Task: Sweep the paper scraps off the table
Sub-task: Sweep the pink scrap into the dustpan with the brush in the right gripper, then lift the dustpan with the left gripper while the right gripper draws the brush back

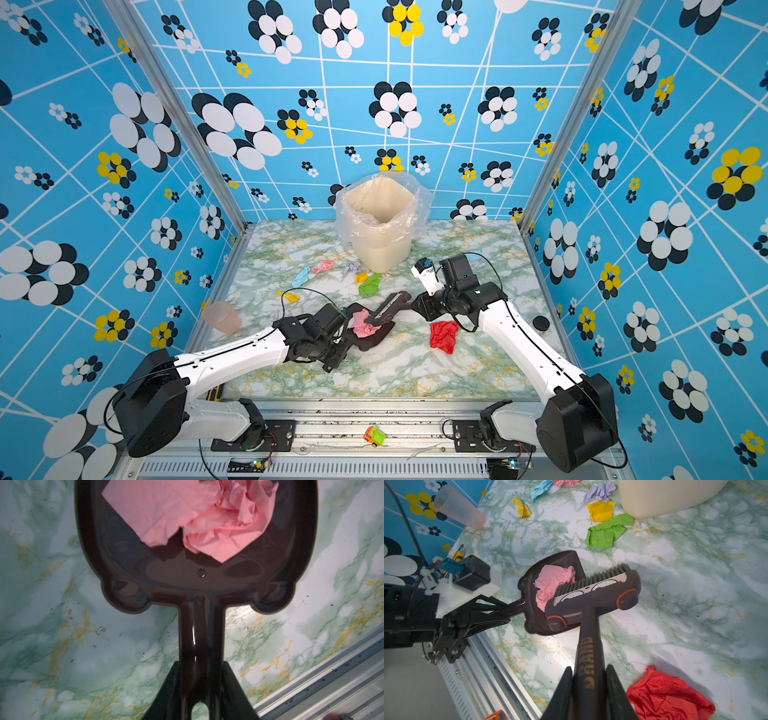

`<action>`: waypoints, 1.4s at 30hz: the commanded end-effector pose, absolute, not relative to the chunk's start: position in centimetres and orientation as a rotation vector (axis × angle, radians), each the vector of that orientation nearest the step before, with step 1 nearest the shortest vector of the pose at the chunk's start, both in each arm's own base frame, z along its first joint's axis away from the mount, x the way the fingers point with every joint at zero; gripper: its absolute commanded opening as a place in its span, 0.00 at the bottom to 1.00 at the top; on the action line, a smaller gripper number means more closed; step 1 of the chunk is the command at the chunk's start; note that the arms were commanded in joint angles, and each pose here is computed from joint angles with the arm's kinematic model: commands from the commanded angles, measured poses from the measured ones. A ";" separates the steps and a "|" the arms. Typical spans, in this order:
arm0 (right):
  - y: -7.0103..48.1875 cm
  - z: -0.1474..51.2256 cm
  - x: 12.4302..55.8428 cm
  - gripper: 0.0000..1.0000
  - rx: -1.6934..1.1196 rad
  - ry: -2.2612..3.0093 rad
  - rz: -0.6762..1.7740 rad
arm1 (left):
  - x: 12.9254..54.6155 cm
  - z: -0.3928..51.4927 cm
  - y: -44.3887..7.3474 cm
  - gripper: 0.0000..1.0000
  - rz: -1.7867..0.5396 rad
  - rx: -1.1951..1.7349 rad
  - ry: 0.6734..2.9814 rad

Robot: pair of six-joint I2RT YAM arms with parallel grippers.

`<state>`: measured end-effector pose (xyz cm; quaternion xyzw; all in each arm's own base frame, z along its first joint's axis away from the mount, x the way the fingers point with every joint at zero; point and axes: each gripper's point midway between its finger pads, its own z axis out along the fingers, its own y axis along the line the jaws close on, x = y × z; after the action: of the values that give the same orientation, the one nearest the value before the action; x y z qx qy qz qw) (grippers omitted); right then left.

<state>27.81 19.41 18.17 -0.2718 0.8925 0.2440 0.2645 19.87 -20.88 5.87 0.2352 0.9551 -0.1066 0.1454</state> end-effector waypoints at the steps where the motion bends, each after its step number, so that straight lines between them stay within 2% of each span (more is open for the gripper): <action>1: 20.5 19.8 25.5 0.00 -0.828 2.393 0.773 | 20.7 6.1 -21.1 0.00 -0.305 0.650 2.733; 12: 16.8 26.7 30.2 0.00 -0.485 2.167 0.561 | 21.9 8.0 -21.3 0.00 -0.317 0.613 2.587; 19: 13.6 29.0 31.7 0.00 -0.316 2.110 0.464 | 21.9 10.6 -20.6 0.00 -0.303 0.619 2.524; 27: 8.1 31.9 32.2 0.00 -0.111 2.056 0.330 | 21.4 16.7 -19.6 0.00 -0.312 0.650 2.488; 34: 3.1 32.1 32.3 0.00 0.050 2.076 0.173 | 22.2 22.4 -18.4 0.00 -0.309 0.637 2.438; 42: 3.3 30.3 33.3 0.00 0.053 2.105 0.197 | 24.0 31.4 -16.7 0.00 -0.353 0.541 2.379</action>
<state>32.91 3.23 30.06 0.0189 0.8722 0.0767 0.4827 24.45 -17.59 29.34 0.2000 0.9098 -0.1373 0.3367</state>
